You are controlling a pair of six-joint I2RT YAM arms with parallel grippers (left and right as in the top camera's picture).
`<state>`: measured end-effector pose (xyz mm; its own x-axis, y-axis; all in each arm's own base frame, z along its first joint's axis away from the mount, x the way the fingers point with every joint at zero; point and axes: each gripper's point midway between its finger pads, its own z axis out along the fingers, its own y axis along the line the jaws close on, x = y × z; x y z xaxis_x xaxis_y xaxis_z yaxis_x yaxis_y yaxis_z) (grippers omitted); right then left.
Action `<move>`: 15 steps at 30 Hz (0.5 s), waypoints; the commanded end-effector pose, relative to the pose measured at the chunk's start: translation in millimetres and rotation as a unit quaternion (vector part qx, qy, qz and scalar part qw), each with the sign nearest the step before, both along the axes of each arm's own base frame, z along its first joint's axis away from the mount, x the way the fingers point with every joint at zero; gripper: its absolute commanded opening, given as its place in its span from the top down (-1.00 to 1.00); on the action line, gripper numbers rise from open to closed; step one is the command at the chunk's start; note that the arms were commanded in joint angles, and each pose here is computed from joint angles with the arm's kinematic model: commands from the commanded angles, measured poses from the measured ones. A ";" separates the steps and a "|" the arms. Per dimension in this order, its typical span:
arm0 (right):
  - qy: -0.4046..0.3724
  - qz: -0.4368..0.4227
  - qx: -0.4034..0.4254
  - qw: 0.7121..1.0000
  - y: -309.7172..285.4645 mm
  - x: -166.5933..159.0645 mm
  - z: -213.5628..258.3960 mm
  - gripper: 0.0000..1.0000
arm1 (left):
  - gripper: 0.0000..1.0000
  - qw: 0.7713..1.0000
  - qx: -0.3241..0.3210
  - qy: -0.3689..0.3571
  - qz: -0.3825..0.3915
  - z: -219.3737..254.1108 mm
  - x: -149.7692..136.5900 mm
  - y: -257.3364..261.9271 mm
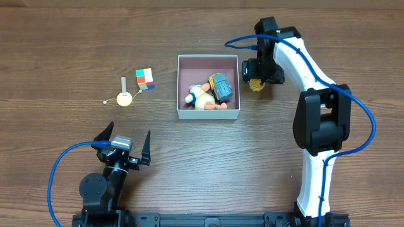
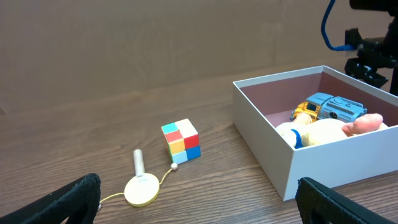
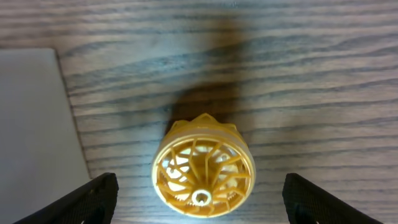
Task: Pack container
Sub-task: 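Lower the right gripper and grasp the yellow gear disc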
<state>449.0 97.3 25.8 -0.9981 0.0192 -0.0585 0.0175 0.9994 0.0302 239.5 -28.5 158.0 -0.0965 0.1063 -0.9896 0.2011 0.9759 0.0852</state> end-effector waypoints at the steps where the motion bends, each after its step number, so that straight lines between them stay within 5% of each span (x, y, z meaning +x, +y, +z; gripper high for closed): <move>1: 0.016 0.000 -0.011 1.000 -4.9 -8.5 -15.9 -0.73 | -1.00 1.000 0.009 -0.005 -0.003 0.1 -0.3 -0.2; 15: 0.001 -0.001 -0.023 1.000 -11.1 -2.5 -19.7 -0.72 | -1.00 1.000 0.009 -0.005 -0.003 0.1 -0.3 -0.2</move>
